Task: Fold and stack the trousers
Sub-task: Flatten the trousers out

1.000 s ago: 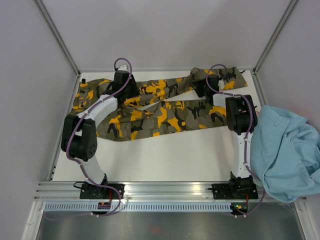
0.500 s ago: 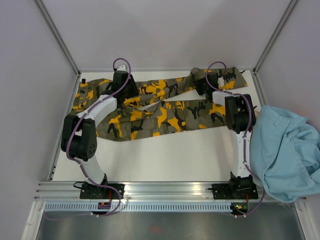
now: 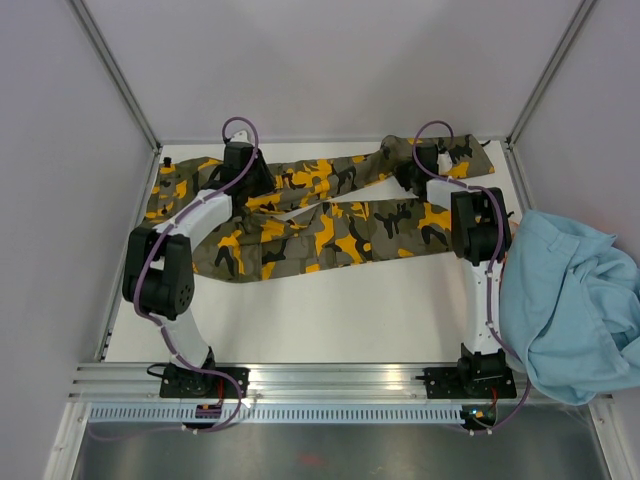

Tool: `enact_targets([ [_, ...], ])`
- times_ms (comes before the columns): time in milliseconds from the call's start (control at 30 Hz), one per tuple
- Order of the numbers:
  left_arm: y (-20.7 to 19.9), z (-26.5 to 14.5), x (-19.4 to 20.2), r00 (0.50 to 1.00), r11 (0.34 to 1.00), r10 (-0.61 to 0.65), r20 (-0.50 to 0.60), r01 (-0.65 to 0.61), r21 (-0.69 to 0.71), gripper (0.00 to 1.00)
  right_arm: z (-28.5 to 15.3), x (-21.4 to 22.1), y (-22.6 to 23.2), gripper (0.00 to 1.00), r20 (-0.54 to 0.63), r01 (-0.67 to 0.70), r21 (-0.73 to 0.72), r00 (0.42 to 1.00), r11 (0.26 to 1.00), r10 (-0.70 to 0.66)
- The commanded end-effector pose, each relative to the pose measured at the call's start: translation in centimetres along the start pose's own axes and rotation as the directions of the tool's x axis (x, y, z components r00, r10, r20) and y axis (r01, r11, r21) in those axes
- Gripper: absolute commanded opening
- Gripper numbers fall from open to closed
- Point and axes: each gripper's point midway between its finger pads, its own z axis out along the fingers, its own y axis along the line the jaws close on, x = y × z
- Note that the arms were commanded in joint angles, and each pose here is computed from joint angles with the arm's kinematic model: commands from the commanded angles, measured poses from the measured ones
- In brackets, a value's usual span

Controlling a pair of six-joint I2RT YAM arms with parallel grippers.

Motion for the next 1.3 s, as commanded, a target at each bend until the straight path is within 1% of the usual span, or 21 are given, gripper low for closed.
enact_targets([
  [0, -0.1, -0.2, -0.7, 0.999, 0.999, -0.028, 0.019, 0.028, 0.018, 0.39, 0.1, 2.1, -7.7, 0.0, -0.071, 0.088, 0.205, 0.995, 0.975, -0.075],
  [67, 0.4, -0.4, -1.1, 0.999, 1.0, -0.026, 0.025, 0.026, 0.005, 0.39, -1.4, 1.1, -5.9, 0.0, -0.055, 0.117, 0.171, 0.992, 0.978, -0.109],
  [100, 0.5, -0.6, -1.2, 0.999, 1.0, -0.026, 0.027, 0.025, 0.002, 0.39, -2.0, 1.1, -6.4, 0.0, -0.062, 0.134, 0.178, 0.99, 0.975, -0.125],
  [133, 0.9, -0.6, -1.3, 0.999, 0.999, -0.033, 0.03, 0.033, -0.006, 0.39, -3.1, 0.3, -5.0, 0.0, -0.048, 0.146, 0.154, 0.989, 0.977, -0.14],
  [200, 1.3, -0.5, -1.3, 0.998, 0.999, -0.049, 0.027, 0.049, -0.016, 0.39, -4.4, 0.3, -5.5, 0.0, -0.069, 0.181, 0.162, 0.983, 0.97, -0.172],
  [233, 1.7, -0.4, -1.3, 0.998, 0.998, -0.057, 0.031, 0.058, -0.028, 0.39, -5.3, -0.3, -4.7, 0.0, -0.066, 0.179, 0.14, 0.983, 0.974, -0.171],
  [267, 2.2, -0.3, -1.5, 0.997, 0.997, -0.07, 0.036, 0.072, -0.041, 0.39, -5.8, 0.0, -5.4, 0.01, -0.083, 0.184, 0.14, 0.981, 0.973, -0.174],
  [333, 3.3, 0.2, -1.9, 0.994, 0.993, -0.093, 0.055, 0.097, -0.072, 0.39, -6.9, -0.1, -4.8, 0.0, -0.105, 0.19, 0.105, 0.978, 0.976, -0.179],
  [400, 3.7, 0.7, -2.6, 0.992, 0.992, -0.092, 0.082, 0.098, -0.084, 0.4, -7.4, 0.1, -5.6, 0.0, -0.126, 0.232, 0.103, 0.968, 0.967, -0.219],
  [467, 4.5, 1.8, -3.3, 0.992, 0.987, -0.085, 0.098, 0.097, -0.128, 0.39, -7.9, 0.7, -5.5, 0.0, -0.165, 0.257, 0.085, 0.956, 0.963, -0.241],
  [533, 6.4, 3.0, -2.5, 0.992, 0.972, -0.098, 0.081, 0.113, -0.206, 0.39, -8.2, 1.0, -5.8, 0.0, -0.185, 0.267, 0.085, 0.951, 0.96, -0.248],
  [700, 8.6, 4.4, -2.5, 0.974, 0.938, -0.206, 0.097, 0.225, -0.263, 0.39, -9.7, 1.0, -7.4, 0.0, -0.189, 0.283, 0.117, 0.947, 0.952, -0.258],
  [800, 10.0, 4.9, -2.4, 0.969, 0.925, -0.225, 0.103, 0.245, -0.291, 0.39, -10.4, 1.3, -8.3, 0.01, -0.224, 0.282, 0.118, 0.942, 0.952, -0.251],
  [867, 11.0, 5.2, -2.5, 0.967, 0.915, -0.231, 0.108, 0.253, -0.314, 0.39, -10.9, 2.0, -8.1, 0.18, -0.268, 0.298, 0.093, 0.926, 0.95, -0.265],
  [900, 11.3, 5.2, -2.5, 0.967, 0.911, -0.232, 0.109, 0.255, -0.324, 0.39, -11.3, 2.1, -7.4, 0.31, -0.274, 0.307, 0.069, 0.921, 0.949, -0.278],
  [933, 11.9, 5.2, -2.8, 0.964, 0.906, -0.239, 0.113, 0.264, -0.332, 0.39, -11.5, 1.9, -6.7, 0.38, -0.273, 0.319, 0.05, 0.916, 0.947, -0.294],
  [1033, 13.2, 5.4, -3.4, 0.959, 0.897, -0.253, 0.127, 0.282, -0.34, 0.39, -12.8, -0.2, -3.0, 0.53, -0.222, 0.413, -0.014, 0.887, 0.911, -0.405],
  [1133, 14.4, 6.0, -3.9, 0.957, 0.888, -0.261, 0.128, 0.29, -0.358, 0.39, -13.8, -4.2, 1.5, 0.56, -0.108, 0.508, -0.029, 0.854, 0.861, -0.508],
  [1167, 14.3, 6.1, -4.5, 0.955, 0.887, -0.263, 0.135, 0.294, -0.355, 0.38, -14.2, -6.0, 4.0, 0.55, -0.051, 0.525, -0.044, 0.849, 0.85, -0.527],
  [1200, 14.5, 6.2, -4.6, 0.954, 0.883, -0.268, 0.134, 0.299, -0.361, 0.38, -14.1, -7.1, 4.6, 0.53, -0.013, 0.551, -0.031, 0.834, 0.834, -0.552],
  [1267, 14.7, 6.7, -4.4, 0.945, 0.866, -0.302, 0.127, 0.327, -0.378, 0.35, -13.8, -9.4, 7.5, 0.39, 0.072, 0.571, -0.067, 0.821, 0.818, -0.567],
])
